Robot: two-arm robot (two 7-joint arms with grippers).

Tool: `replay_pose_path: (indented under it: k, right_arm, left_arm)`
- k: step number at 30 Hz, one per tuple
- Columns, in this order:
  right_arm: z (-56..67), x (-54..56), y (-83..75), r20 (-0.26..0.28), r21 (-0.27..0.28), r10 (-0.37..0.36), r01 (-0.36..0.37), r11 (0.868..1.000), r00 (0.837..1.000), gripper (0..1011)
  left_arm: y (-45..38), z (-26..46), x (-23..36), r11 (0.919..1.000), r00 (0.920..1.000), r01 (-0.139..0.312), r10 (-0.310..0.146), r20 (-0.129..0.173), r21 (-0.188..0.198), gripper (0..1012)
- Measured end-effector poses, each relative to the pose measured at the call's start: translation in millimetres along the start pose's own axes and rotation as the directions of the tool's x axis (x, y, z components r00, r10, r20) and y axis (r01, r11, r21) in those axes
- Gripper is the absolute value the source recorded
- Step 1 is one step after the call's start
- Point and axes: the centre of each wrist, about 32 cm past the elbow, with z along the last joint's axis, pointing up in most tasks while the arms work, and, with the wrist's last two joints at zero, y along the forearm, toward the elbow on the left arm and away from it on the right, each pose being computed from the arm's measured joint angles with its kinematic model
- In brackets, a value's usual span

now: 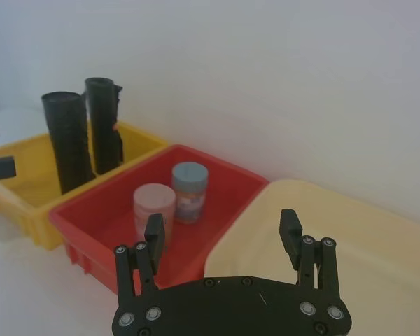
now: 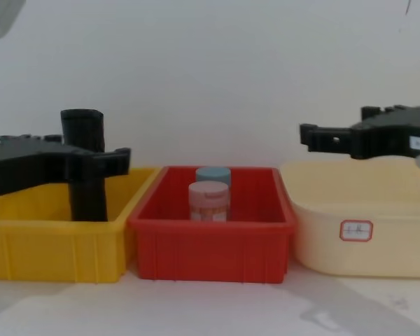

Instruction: Pick up the garbage bag with the one hand and transfer it to the other hand.

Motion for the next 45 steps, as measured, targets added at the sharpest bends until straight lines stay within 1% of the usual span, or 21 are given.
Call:
replay_pose_path:
  k: [1, 4, 6, 7, 9, 12, 13, 15, 16, 18, 19, 22, 25, 26, 29, 32, 33, 35, 36, 39, 45]
  right_arm:
    - [2.1, -0.2, 2.4, 0.001, 0.001, 0.006, -0.006, 1.000, 1.000, 1000]
    - [7.0, -0.1, 9.8, 0.002, -0.009, 0.024, -0.024, 1.000, 1.000, 1000]
    - [9.5, 0.2, 13.7, 0.002, -0.013, 0.033, -0.033, 0.999, 0.999, 1000]
    - [12.1, 0.3, 17.6, 0.001, -0.017, 0.041, -0.041, 0.999, 0.999, 1000]
    - [15.7, 1.1, 24.6, -0.001, -0.027, 0.055, -0.055, 0.998, 0.999, 1000]
    - [19.7, 1.6, 33.8, -0.004, -0.040, 0.073, -0.073, 0.997, 0.997, 1000]
    - [20.2, 1.7, 36.0, -0.006, -0.047, 0.079, -0.079, 0.996, 0.997, 1000]
    - [21.7, 2.0, 41.3, -0.009, -0.056, 0.088, -0.088, 0.995, 0.996, 1000]
    - [23.0, 2.2, 45.7, -0.012, -0.064, 0.096, -0.096, 0.993, 0.995, 1000]
    - [23.9, 2.6, 50.2, -0.016, -0.075, 0.105, -0.106, 0.992, 0.994, 1000]
    - [24.6, 2.8, 55.0, -0.020, -0.087, 0.114, -0.115, 0.990, 0.993, 999]
    - [26.7, 3.0, 61.4, -0.023, -0.096, 0.126, -0.128, 0.987, 0.992, 1000]
    - [27.3, 1.5, 70.4, -0.032, -0.117, 0.150, -0.152, 0.981, 0.988, 1000]
    - [27.3, 1.5, 70.4, -0.032, -0.117, 0.150, -0.152, 0.981, 0.988, 1000]
    - [28.9, -0.2, 78.7, -0.039, -0.132, 0.171, -0.175, 0.976, 0.984, 1000]
    - [28.7, -2.0, 82.9, -0.045, -0.141, 0.184, -0.188, 0.972, 0.982, 1000]
    - [28.7, -2.5, 84.2, -0.047, -0.144, 0.188, -0.192, 0.971, 0.981, 1000]
    - [28.7, -3.8, 87.5, -0.054, -0.151, 0.197, -0.203, 0.968, 0.979, 999]
    - [29.1, -4.1, 88.7, -0.055, -0.152, 0.200, -0.206, 0.967, 0.978, 1000]
    - [28.0, -6.0, 92.9, -0.065, -0.162, 0.209, -0.217, 0.963, 0.976, 1000]
    - [25.4, -8.8, 100.8, -0.091, -0.178, 0.223, -0.236, 0.955, 0.971, 1000]
  left_arm:
    - [3.6, 0.0, 2.1, 0.9999, 1.0000, -0.006, 0.006, -0.002, 0.010, 1001]
    - [8.6, 0.9, 6.6, 0.9996, 0.9999, -0.016, 0.016, -0.001, 0.024, 1002]
    - [12.8, 2.2, 13.0, 0.9990, 0.9998, -0.019, 0.019, 0.002, 0.040, 1001]
    - [12.8, 2.2, 13.0, 0.9990, 0.9998, -0.019, 0.019, 0.002, 0.040, 1001]
    - [15.2, 3.8, 21.0, 0.9986, 0.9998, -0.016, 0.015, 0.010, 0.050, 1002]
    - [15.5, 5.7, 27.2, 0.9984, 0.9998, -0.009, 0.008, 0.016, 0.056, 1001]
    - [15.1, 6.8, 31.1, 0.9982, 0.9998, -0.001, -0.001, 0.019, 0.060, 1001]
    - [14.3, 7.8, 35.0, 0.9979, 0.9997, 0.006, -0.008, 0.023, 0.064, 1001]
    - [13.1, 9.2, 39.5, 0.9977, 0.9995, 0.011, -0.013, 0.028, 0.067, 1001]
    - [11.7, 10.6, 43.2, 0.9974, 0.9993, 0.019, -0.021, 0.032, 0.069, 1002]
    - [10.2, 11.9, 46.9, 0.9971, 0.9990, 0.024, -0.027, 0.036, 0.072, 1001]
    - [7.8, 14.5, 52.9, 0.9967, 0.9984, 0.032, -0.035, 0.045, 0.075, 1001]
    - [4.5, 16.2, 60.8, 0.9956, 0.9974, 0.040, -0.045, 0.056, 0.085, 1001]
    - [4.5, 16.2, 60.8, 0.9956, 0.9974, 0.040, -0.045, 0.056, 0.085, 1001]
    - [0.5, 17.1, 68.3, 0.9944, 0.9964, 0.047, -0.053, 0.065, 0.095, 1001]
    - [-1.8, 16.9, 72.5, 0.9937, 0.9961, 0.049, -0.056, 0.069, 0.101, 1001]
    - [-3.5, 16.8, 75.4, 0.9933, 0.9958, 0.050, -0.058, 0.071, 0.105, 1001]
    - [-4.9, 16.6, 78.0, 0.9929, 0.9956, 0.051, -0.059, 0.073, 0.108, 1002]
    - [-6.6, 16.1, 81.1, 0.9924, 0.9955, 0.050, -0.059, 0.075, 0.112, 1001]
    - [-8.8, 15.4, 84.9, 0.9917, 0.9952, 0.052, -0.061, 0.076, 0.118, 1001]
    - [-15.9, 12.9, 95.4, 0.9900, 0.9948, 0.058, -0.068, 0.076, 0.129, 1001]
